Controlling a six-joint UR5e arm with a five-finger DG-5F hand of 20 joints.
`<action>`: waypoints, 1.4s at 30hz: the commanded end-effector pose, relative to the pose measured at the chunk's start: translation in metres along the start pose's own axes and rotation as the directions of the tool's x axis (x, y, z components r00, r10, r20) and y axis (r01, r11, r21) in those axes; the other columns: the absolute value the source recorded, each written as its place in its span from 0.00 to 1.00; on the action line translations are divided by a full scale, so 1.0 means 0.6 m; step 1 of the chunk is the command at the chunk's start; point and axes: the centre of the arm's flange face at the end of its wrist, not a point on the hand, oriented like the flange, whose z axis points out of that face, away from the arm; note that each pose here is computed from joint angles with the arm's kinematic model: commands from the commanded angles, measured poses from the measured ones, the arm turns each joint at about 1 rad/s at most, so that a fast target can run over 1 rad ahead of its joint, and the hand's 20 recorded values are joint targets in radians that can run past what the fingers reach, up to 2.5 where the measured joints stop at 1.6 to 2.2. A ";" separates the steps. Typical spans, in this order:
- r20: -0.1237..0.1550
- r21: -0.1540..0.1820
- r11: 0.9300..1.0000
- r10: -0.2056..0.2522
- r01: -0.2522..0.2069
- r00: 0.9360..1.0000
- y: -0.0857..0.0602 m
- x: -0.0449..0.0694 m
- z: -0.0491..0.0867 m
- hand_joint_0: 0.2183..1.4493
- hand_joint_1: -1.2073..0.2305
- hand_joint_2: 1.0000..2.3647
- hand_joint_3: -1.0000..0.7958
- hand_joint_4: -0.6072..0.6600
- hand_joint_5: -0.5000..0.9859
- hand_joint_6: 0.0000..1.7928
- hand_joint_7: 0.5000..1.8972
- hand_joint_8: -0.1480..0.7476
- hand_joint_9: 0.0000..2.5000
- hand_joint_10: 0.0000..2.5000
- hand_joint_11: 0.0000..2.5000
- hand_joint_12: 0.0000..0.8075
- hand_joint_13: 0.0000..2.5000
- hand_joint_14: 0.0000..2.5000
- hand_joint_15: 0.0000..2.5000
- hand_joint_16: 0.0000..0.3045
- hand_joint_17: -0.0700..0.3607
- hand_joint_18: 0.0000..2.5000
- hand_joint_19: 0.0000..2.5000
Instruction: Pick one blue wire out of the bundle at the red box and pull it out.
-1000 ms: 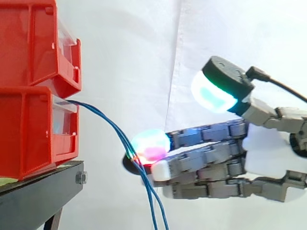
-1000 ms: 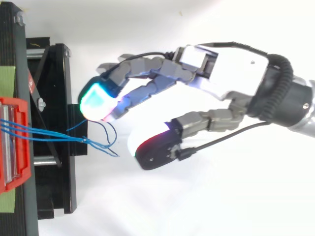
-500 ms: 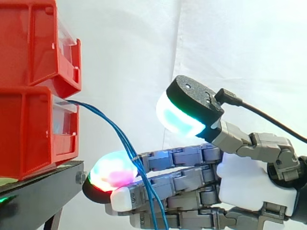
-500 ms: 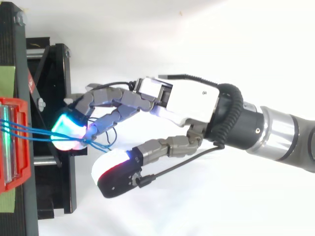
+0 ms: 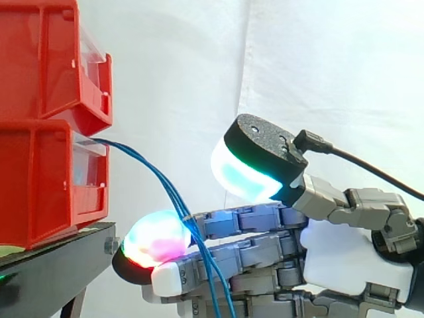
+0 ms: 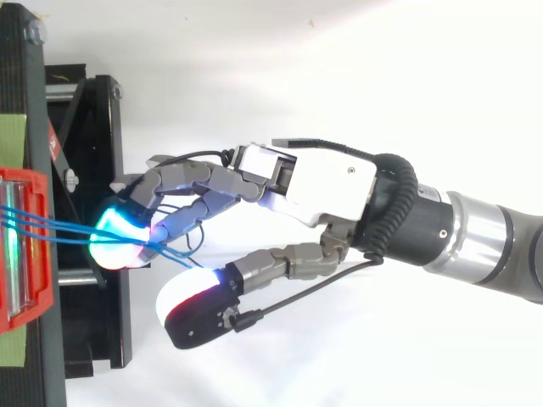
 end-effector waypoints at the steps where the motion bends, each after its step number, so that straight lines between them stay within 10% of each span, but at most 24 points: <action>1: 0.001 -0.002 1.000 0.000 0.000 1.000 0.000 -0.003 0.001 0.25 0.34 0.00 0.31 0.75 0.26 0.28 0.35 0.48 0.31 0.00 0.11 0.42 0.13 0.00 0.04 0.18 0.45 0.00 0.06; 42: 0.026 -0.011 1.000 -0.002 0.002 1.000 -0.002 -0.031 0.010 0.32 0.31 0.01 0.38 0.68 0.27 0.32 0.53 0.47 0.32 0.00 0.13 0.39 0.16 0.00 0.05 0.17 0.43 0.05 0.07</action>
